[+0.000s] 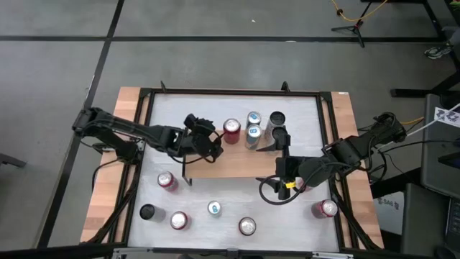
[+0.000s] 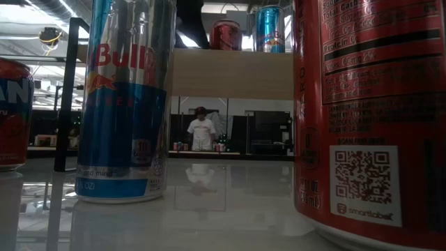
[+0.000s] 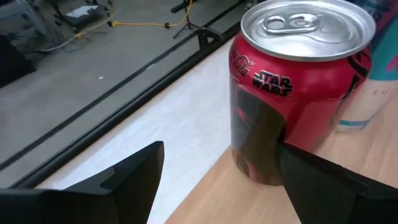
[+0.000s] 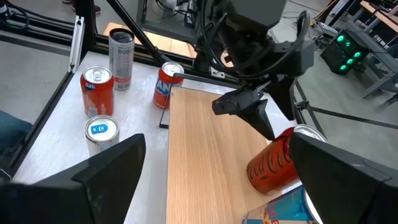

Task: Place canned beverage on shelf
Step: Put the top red-black soda can on the shelf, then put the blue soda can on the shelf aligned with the other blue soda cans

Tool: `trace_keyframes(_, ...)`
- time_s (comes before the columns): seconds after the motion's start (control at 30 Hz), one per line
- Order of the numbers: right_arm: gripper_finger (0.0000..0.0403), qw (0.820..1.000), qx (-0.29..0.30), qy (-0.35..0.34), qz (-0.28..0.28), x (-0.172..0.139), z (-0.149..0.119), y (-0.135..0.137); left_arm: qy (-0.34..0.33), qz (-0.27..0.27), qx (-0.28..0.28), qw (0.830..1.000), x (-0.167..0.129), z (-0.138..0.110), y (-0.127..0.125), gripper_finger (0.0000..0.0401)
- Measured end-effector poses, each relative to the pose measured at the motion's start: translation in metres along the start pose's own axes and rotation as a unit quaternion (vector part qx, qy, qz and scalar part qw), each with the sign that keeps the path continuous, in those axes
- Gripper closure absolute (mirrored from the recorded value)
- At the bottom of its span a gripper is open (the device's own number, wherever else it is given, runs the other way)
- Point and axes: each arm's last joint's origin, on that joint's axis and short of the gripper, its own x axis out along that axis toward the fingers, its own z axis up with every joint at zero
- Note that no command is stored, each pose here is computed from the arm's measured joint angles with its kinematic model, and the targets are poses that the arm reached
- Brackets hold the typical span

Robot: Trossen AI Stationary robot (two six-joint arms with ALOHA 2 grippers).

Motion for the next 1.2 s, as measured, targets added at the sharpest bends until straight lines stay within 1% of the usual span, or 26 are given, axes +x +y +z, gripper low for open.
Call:
trace_keyframes(0.13, 0.0017, 1.000, 0.000, 0.000, 0.000, 0.000, 0.000, 0.000, 0.003, -0.005, -0.005, 1.000, 0.008, -0.001, -0.003, 0.0094)
trace_keyframes(0.27, 0.0017, 1.000, 0.000, 0.000, 0.000, 0.000, 0.000, 0.000, 0.011, 0.002, 0.013, 1.000, 0.016, -0.005, -0.007, 0.0094)
trace_keyframes(0.37, 0.0017, 1.000, 0.000, 0.000, 0.000, 0.000, 0.000, 0.000, 0.013, 0.004, 0.016, 1.000, 0.017, -0.006, -0.007, 0.0094)
trace_keyframes(0.57, 0.0017, 1.000, 0.000, 0.001, 0.000, 0.000, 0.000, 0.000, 0.006, 0.007, 0.021, 1.000, 0.013, -0.004, -0.006, 0.0094)
trace_keyframes(0.63, 0.0017, 1.000, -0.001, 0.001, 0.000, 0.000, 0.000, 0.000, 0.004, 0.000, 0.036, 0.999, 0.008, -0.003, -0.005, 0.0094)
trace_keyframes(0.73, 0.0017, 1.000, -0.002, 0.004, 0.012, 0.000, -0.001, 0.001, 0.003, -0.019, 0.041, 0.999, -0.002, -0.002, -0.006, 0.0094)
trace_keyframes(0.83, 0.0017, 1.000, -0.003, 0.006, 0.027, 0.000, -0.001, 0.002, 0.001, -0.054, 0.039, 0.998, -0.016, 0.000, -0.006, 0.0094)
trace_keyframes(0.93, 0.0017, 0.999, -0.002, 0.008, 0.037, 0.000, -0.002, 0.002, 0.005, -0.114, 0.035, 0.993, -0.035, 0.002, -0.007, 0.0094)
trace_keyframes(1.07, 0.0017, 0.999, 0.011, 0.011, 0.039, 0.000, -0.002, 0.002, 0.009, -0.199, 0.033, 0.979, -0.062, 0.002, -0.010, 0.0094)
trace_keyframes(1.2, 0.0017, 0.999, 0.011, 0.012, 0.041, 0.000, -0.002, 0.002, 0.011, -0.267, 0.047, 0.962, -0.086, -0.004, -0.020, 0.0094)
